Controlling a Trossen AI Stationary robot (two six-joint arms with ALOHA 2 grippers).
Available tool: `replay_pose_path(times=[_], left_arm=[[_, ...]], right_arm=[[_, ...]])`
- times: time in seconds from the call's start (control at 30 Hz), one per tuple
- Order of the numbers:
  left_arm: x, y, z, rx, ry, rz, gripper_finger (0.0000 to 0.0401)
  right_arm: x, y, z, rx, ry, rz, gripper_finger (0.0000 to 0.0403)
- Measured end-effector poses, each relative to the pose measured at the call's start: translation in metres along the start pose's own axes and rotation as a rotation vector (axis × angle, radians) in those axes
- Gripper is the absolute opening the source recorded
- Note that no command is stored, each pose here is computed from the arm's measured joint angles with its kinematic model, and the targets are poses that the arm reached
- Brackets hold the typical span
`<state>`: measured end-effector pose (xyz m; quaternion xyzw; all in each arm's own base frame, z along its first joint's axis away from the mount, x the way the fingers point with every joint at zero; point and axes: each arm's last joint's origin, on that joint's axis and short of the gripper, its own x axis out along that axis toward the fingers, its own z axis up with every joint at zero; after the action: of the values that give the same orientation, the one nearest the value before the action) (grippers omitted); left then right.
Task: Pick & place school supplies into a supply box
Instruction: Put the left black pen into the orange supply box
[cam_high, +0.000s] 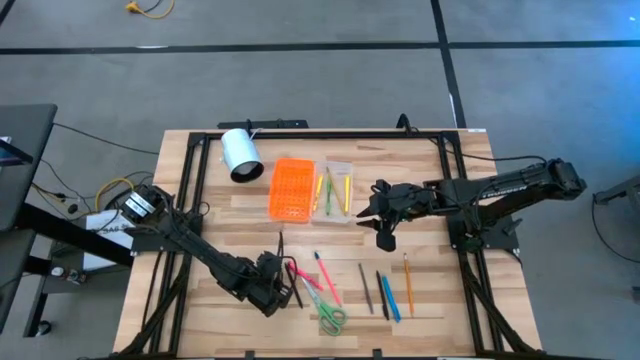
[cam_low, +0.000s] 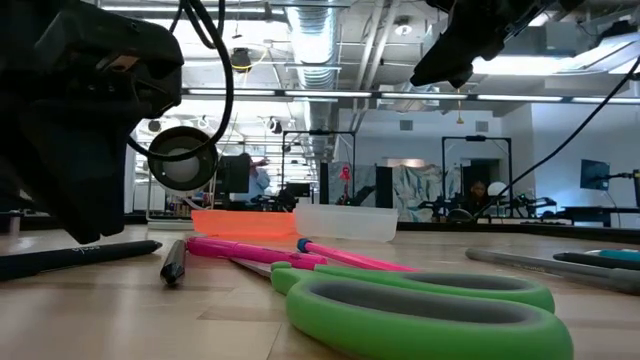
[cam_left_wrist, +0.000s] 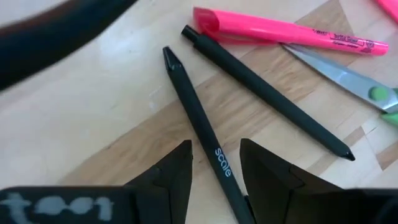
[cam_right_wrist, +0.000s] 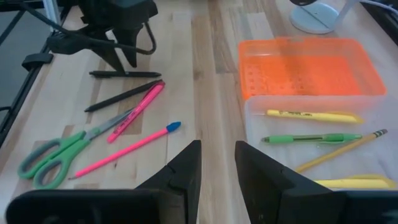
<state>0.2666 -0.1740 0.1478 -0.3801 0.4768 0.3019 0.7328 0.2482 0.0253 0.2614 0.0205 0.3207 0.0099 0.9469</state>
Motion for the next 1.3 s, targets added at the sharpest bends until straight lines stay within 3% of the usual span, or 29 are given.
replay_pose_path(times=[0.4,1.07,1.3], left_arm=[[0.002,0.002,0.007,0.073,0.001,0.021,0.0122],[0.017,-0.003,0.001,0.038,0.072,0.015,0.0122],[0.017,0.005,-0.002,0.066,0.11,0.094,0.0093]], right_arm=[[0.0,-0.005,0.0,0.013,0.001,-0.017,0.0092],[0.0,-0.005,0.0,0.013,0.007,-0.017,0.0092],[0.0,-0.005,0.0,0.012,0.007,-0.017,0.0092]])
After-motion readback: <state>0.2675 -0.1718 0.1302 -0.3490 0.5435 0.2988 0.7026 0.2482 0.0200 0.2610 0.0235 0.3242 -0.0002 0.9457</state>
